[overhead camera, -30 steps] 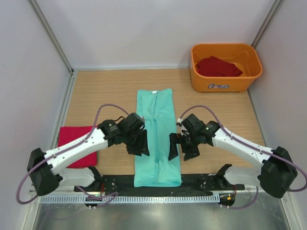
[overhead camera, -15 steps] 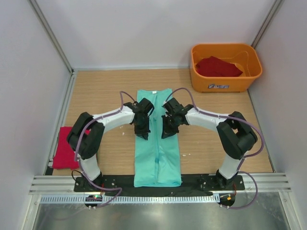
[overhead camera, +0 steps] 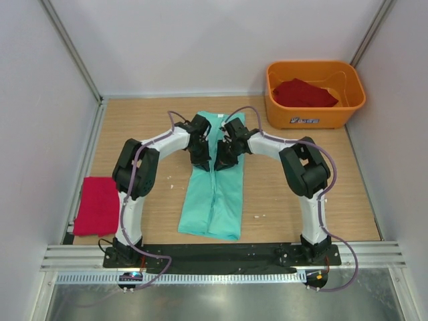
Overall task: Fold and stack the t-shirts
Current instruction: Fold the tshirt
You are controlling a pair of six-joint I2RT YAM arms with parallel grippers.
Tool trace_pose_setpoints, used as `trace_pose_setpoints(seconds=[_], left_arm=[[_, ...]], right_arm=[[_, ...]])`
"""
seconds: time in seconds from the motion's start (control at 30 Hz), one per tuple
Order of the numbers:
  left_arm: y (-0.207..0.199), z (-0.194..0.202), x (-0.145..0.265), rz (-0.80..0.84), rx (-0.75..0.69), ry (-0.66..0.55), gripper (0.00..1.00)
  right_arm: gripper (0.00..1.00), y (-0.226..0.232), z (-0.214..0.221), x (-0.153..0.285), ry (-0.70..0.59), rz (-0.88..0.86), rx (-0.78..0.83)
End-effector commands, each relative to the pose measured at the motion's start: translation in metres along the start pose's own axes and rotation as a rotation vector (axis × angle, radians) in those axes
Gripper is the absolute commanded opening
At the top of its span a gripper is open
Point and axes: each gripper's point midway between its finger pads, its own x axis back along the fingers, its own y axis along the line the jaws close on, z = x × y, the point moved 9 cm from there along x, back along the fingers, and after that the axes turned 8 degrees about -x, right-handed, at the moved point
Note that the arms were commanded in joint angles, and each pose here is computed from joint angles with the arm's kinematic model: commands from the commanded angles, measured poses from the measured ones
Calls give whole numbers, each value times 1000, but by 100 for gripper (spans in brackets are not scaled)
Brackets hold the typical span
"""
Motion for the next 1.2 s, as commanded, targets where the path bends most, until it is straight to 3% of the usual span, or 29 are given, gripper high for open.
trace_pose_setpoints(seconds=[0.0,0.07,0.27,0.33,0.37,0.57,0.63,0.7,0.77,1.0,1.17], left_arm=[[2,-15,5,15,-30,-28,9],[-5,-12,19,66,-28,-35,11],[-1,22,51,99,1,-53,19],[5,37,48,104,20,-28,21],[7,42,48,105,29,-22,21],[11,67,24,145,83,39,20],[11,70,15,150,93,46,20],[12,73,7,158,118,62,19],[10,73,0,182,133,67,19],[-6,70,-5,193,147,46,19],[-4,66,27,111,98,-25,27]], right_arm=[[24,5,-24,16,-63,10,65],[30,7,-29,29,-69,68,97],[73,4,-14,66,-48,146,170],[99,1,-7,74,-58,147,165],[100,-2,-5,72,-54,150,157],[99,-11,-5,48,-61,132,96],[91,-15,-12,40,-89,146,92],[51,-20,-18,35,-86,145,77],[29,-24,-27,28,-85,157,70],[22,-29,-55,6,-49,173,101],[25,-8,-62,47,-94,236,123]])
